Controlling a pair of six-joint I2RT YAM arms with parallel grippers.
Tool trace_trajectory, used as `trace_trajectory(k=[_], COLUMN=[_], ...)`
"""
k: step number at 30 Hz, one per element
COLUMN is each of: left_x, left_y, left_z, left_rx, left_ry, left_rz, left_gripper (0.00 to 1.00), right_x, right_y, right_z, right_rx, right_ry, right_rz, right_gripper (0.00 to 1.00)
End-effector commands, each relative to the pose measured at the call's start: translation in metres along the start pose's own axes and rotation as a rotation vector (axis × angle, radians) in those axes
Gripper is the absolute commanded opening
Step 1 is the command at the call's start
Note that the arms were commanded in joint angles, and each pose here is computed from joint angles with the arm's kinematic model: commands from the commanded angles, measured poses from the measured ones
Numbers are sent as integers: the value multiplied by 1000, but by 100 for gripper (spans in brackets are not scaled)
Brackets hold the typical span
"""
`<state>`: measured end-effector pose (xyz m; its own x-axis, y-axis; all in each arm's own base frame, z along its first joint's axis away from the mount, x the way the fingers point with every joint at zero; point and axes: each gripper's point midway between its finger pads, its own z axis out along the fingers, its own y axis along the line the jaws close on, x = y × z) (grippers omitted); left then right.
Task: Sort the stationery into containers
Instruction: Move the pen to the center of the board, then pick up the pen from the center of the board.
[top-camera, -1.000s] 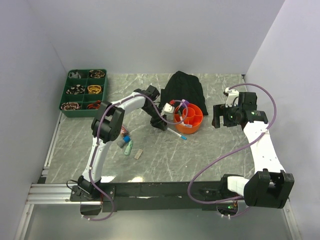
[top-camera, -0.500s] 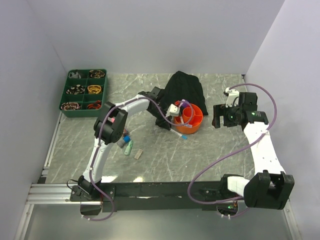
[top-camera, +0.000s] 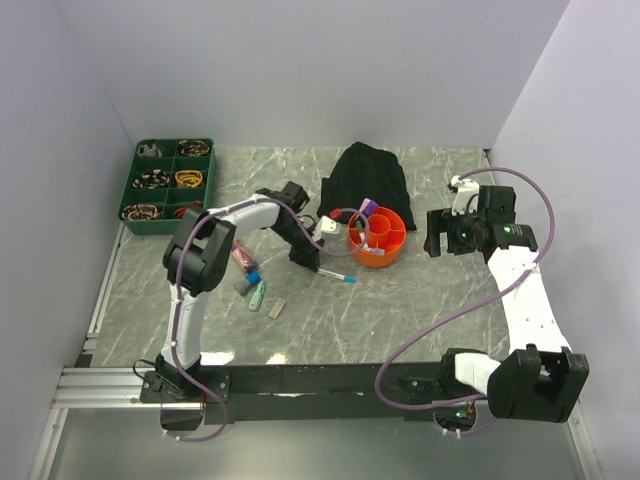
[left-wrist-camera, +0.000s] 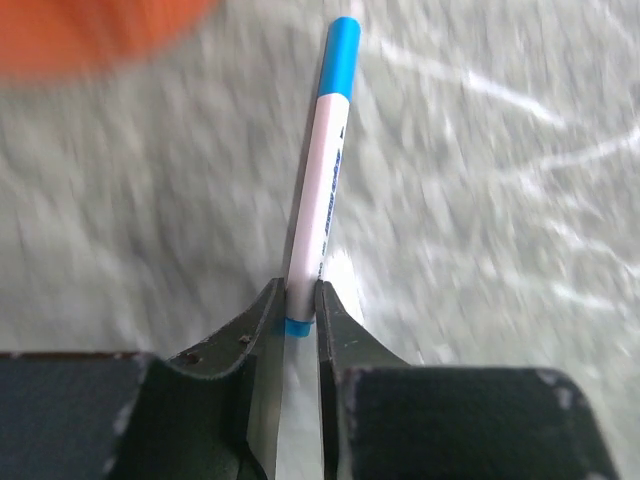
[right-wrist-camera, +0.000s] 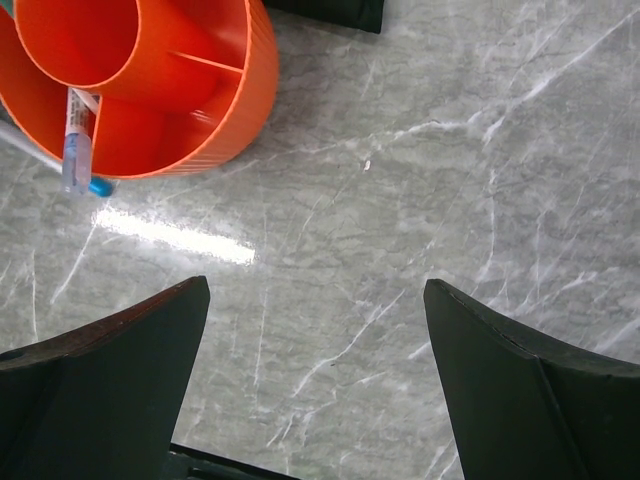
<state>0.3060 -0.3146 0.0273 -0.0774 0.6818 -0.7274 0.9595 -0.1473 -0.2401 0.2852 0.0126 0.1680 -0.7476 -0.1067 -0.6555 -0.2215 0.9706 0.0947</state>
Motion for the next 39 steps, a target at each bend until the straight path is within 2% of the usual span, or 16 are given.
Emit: trace_trajectory(k=[1, 5, 8, 15, 20, 26, 31, 39], left_x=[-1, 33, 44, -2, -12, -5, -2, 12], left_y=[-9, -14, -17, -6, -8, -5, 0, -11], left_z=[-40, -69, -78, -56, -35, -18, -6, 15], left_rx=[-66, -88, -77, -124, -130, -148, -165, -185], left_ry=[57, 140, 162, 72, 66, 77, 110, 226], left_rz=[2, -57, -2, 111, 124, 97, 40, 56], left_gripper=[8, 15, 35, 46, 54, 53, 48, 45], right_x=[-17, -20, -19, -13, -10, 0, 6, 14], right_y=[2, 1, 3, 6, 8, 9, 12, 13], right_z=[-9, -13, -14, -18, -21, -22, -22, -24], right_rx=[-3, 5, 2, 1, -1, 2, -6, 2], right_ry=[-79, -96, -107, -106, -105, -94, -103, -106], right_rz=[-17, -22, -18, -13, -13, -14, -9, -28], right_gripper=[96, 96, 97, 97, 97, 97, 97, 97])
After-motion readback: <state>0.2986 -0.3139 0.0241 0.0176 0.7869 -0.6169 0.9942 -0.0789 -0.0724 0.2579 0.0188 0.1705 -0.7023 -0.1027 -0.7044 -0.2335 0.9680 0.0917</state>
